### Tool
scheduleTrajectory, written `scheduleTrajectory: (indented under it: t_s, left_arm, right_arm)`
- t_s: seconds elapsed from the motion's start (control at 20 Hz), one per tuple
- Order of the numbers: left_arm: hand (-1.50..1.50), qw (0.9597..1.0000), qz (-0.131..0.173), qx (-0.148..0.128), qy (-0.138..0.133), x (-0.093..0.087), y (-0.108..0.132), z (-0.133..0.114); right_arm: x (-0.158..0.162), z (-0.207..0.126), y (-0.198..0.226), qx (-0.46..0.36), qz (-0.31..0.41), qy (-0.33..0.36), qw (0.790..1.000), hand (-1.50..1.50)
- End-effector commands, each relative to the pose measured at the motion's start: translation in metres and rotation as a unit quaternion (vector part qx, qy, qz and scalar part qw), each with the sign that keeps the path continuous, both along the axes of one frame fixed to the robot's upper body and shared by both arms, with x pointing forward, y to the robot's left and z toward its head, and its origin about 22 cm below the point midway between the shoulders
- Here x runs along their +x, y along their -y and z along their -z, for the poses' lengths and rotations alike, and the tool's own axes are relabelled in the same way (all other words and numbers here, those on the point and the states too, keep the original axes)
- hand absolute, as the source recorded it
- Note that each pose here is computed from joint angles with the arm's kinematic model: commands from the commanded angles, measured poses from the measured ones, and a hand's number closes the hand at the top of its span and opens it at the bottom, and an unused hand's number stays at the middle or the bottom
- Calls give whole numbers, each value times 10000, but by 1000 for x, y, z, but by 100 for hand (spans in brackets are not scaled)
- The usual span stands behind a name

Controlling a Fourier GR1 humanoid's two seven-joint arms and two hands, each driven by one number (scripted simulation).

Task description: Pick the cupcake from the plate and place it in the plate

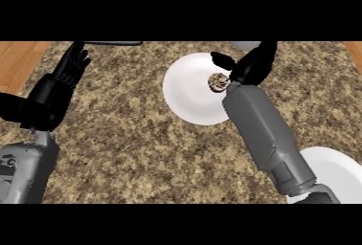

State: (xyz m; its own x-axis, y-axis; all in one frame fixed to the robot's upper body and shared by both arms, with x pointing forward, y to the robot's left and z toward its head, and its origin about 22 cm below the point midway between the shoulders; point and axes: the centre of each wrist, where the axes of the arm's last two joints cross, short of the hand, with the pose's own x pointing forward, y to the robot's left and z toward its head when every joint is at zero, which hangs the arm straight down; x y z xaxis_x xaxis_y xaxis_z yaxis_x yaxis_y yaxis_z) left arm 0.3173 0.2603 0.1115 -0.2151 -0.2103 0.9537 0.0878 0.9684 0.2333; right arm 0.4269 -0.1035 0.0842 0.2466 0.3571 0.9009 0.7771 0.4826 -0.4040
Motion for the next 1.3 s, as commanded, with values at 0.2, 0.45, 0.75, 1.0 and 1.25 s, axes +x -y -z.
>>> scheduleTrajectory:
  t_s: [0.2, 0.45, 0.75, 1.0, 1.25]
  left_arm:
    - [0, 9995, -291, -55, -134, -19, 2, 11]
    - [0, 9992, -376, 56, -102, -20, -26, 5]
    - [0, 9991, -392, 104, -111, -22, -30, 5]
    - [0, 9992, -384, -24, -74, -28, -20, 4]
    - [0, 9992, -388, -37, -55, -16, -40, 10]
  right_arm:
    - [-36, 32, -6, 615, 233, 799, 9946, -150]
    - [-91, 63, 4, 590, -16, 654, 9961, -150]
    - [-155, 63, 23, 387, -12, 737, 9965, -150]
    - [-204, 54, 33, 209, 46, 640, 9977, -150]
    - [-231, 64, 46, -110, 280, 398, 9988, -150]
